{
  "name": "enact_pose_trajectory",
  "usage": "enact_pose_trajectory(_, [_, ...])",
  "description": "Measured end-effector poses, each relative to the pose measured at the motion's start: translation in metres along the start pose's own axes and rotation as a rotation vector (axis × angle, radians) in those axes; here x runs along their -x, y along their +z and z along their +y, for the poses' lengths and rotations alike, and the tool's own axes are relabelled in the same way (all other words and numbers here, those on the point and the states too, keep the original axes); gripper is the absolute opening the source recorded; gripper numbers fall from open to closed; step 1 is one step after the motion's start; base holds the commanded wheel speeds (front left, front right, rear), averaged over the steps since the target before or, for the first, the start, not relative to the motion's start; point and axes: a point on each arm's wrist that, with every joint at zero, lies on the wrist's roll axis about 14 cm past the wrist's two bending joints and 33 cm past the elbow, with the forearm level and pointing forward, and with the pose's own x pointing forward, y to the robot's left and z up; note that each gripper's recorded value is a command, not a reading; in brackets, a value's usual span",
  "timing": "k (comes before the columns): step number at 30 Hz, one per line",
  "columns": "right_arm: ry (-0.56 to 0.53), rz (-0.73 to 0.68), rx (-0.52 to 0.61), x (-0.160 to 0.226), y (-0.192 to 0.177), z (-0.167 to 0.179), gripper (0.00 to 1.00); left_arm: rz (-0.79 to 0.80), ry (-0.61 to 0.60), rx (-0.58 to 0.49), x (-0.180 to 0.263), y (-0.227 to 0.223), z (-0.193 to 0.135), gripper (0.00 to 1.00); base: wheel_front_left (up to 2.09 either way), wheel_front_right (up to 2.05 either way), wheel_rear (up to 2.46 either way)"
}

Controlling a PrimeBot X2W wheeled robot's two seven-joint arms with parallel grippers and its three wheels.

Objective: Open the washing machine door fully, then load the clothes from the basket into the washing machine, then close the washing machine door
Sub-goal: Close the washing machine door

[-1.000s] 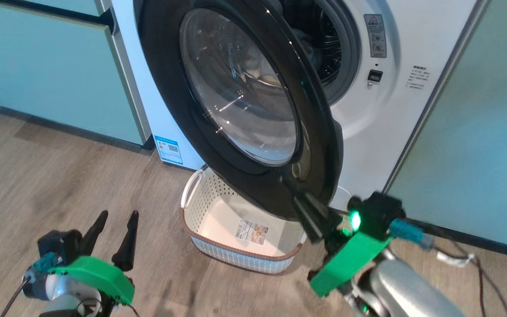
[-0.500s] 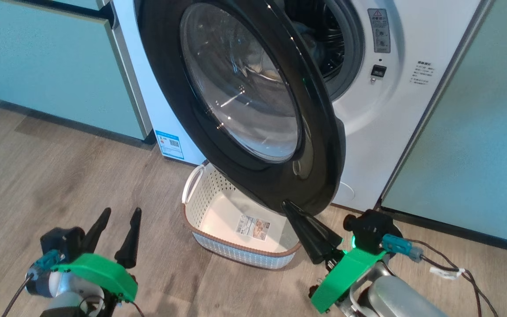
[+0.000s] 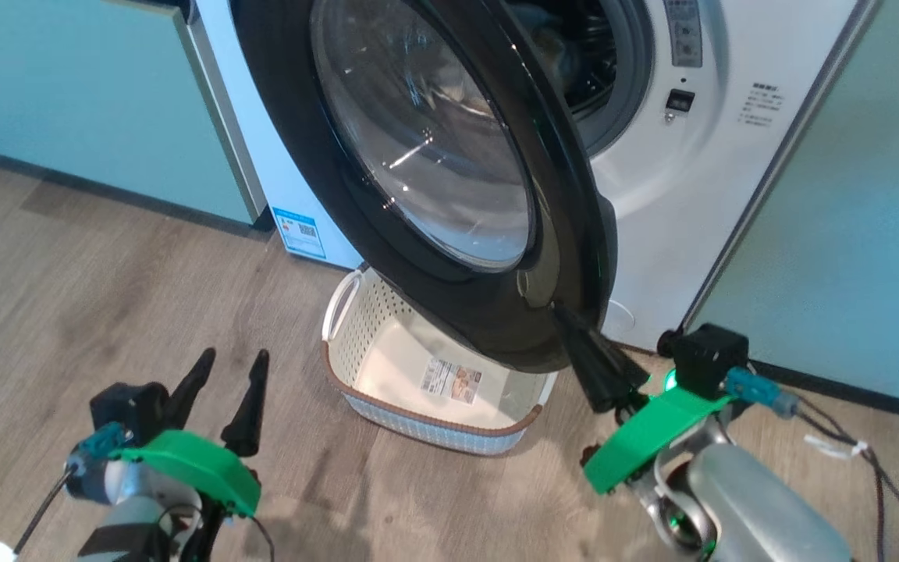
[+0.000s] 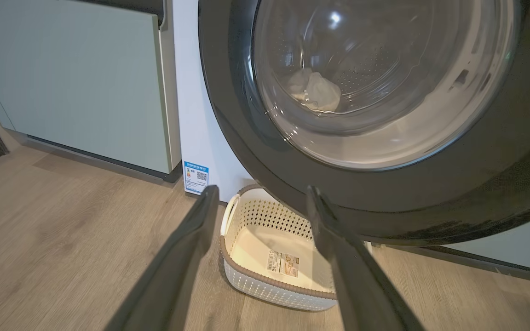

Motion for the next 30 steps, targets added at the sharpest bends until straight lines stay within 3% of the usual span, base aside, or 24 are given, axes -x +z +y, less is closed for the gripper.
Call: enact_pose_trajectory(30, [-0.255, -0.053, -0.025, -0.034, 0.020, -0.126, 0.00, 0.065, -0.040, 0.025, -0.040, -0.026, -0.020, 1.00, 0.00, 0.00, 0.00])
